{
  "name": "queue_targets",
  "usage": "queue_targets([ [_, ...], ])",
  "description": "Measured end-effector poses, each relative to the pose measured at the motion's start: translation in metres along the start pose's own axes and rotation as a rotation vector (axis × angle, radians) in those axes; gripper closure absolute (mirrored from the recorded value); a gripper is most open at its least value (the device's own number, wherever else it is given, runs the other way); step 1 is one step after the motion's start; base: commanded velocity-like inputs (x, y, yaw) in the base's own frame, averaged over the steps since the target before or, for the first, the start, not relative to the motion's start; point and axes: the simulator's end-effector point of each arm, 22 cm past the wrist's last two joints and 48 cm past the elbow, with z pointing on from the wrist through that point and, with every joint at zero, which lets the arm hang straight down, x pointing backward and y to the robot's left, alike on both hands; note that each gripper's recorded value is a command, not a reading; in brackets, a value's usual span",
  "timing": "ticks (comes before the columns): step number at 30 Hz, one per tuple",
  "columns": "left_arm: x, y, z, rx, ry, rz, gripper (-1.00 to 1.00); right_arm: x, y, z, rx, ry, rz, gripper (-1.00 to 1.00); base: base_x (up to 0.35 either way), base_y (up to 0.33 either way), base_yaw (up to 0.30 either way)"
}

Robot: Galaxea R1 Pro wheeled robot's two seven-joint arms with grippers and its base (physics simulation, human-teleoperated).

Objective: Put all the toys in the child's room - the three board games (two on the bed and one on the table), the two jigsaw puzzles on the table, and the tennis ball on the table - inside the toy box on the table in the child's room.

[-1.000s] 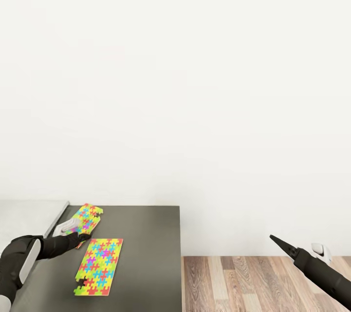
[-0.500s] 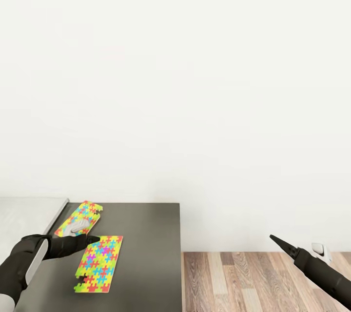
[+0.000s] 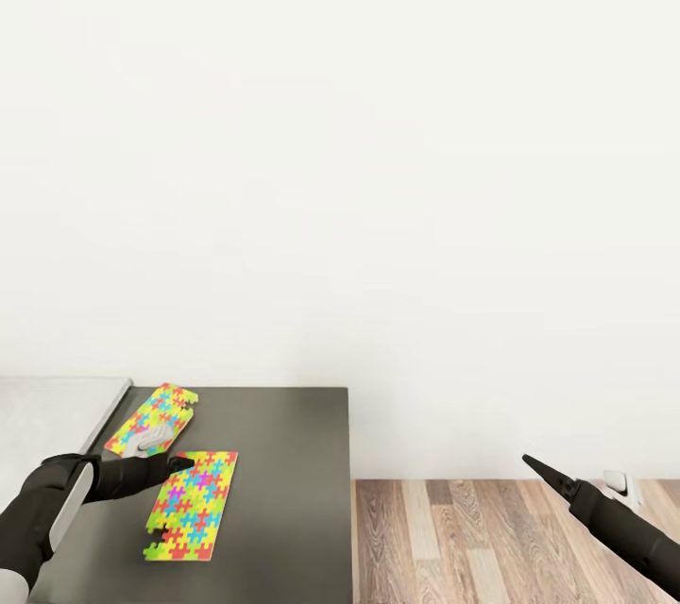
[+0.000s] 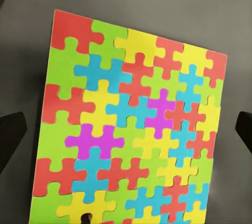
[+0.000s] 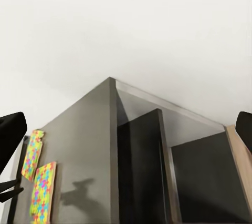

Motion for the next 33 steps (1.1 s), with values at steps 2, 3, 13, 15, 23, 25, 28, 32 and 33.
queue_targets([
  [2, 0.001, 0.001, 0.001, -0.001, 0.003, -0.001, -1.00, 0.001, -0.001, 0.001, 0.002, 0.002, 0.001, -1.00, 0.000, 0.000, 0.000],
  [3, 0.002, 0.001, 0.001, -0.002, 0.005, -0.002, -1.00, 0.001, -0.002, 0.001, 0.003, 0.003, 0.002, -1.00, 0.000, 0.000, 0.000],
  [13, 0.007, 0.005, 0.007, -0.007, 0.019, -0.007, -1.00, 0.006, -0.007, 0.003, 0.014, 0.015, 0.010, -1.00, 0.000, 0.000, 0.000],
  [15, 0.008, 0.006, 0.008, -0.008, 0.022, -0.008, -1.00, 0.007, -0.008, 0.004, 0.016, 0.017, 0.011, -1.00, 0.000, 0.000, 0.000],
  [23, 0.012, 0.009, 0.012, -0.011, 0.033, -0.012, -1.00, 0.010, -0.012, 0.005, 0.025, 0.026, 0.017, -1.00, 0.000, 0.000, 0.000],
  [25, 0.013, 0.009, 0.013, -0.012, 0.036, -0.013, -1.00, 0.011, -0.013, 0.006, 0.027, 0.028, 0.018, -1.00, 0.000, 0.000, 0.000],
  [28, 0.015, 0.010, 0.014, -0.013, 0.041, -0.015, -1.00, 0.012, -0.015, 0.006, 0.030, 0.031, 0.020, -1.00, 0.000, 0.000, 0.000],
  [32, 0.017, 0.012, 0.017, -0.015, 0.047, -0.017, -1.00, 0.014, -0.017, 0.007, 0.034, 0.035, 0.023, -1.00, 0.000, 0.000, 0.000],
  [33, 0.018, 0.012, 0.017, -0.016, 0.048, -0.017, -1.00, 0.014, -0.017, 0.007, 0.035, 0.036, 0.024, -1.00, 0.000, 0.000, 0.000],
])
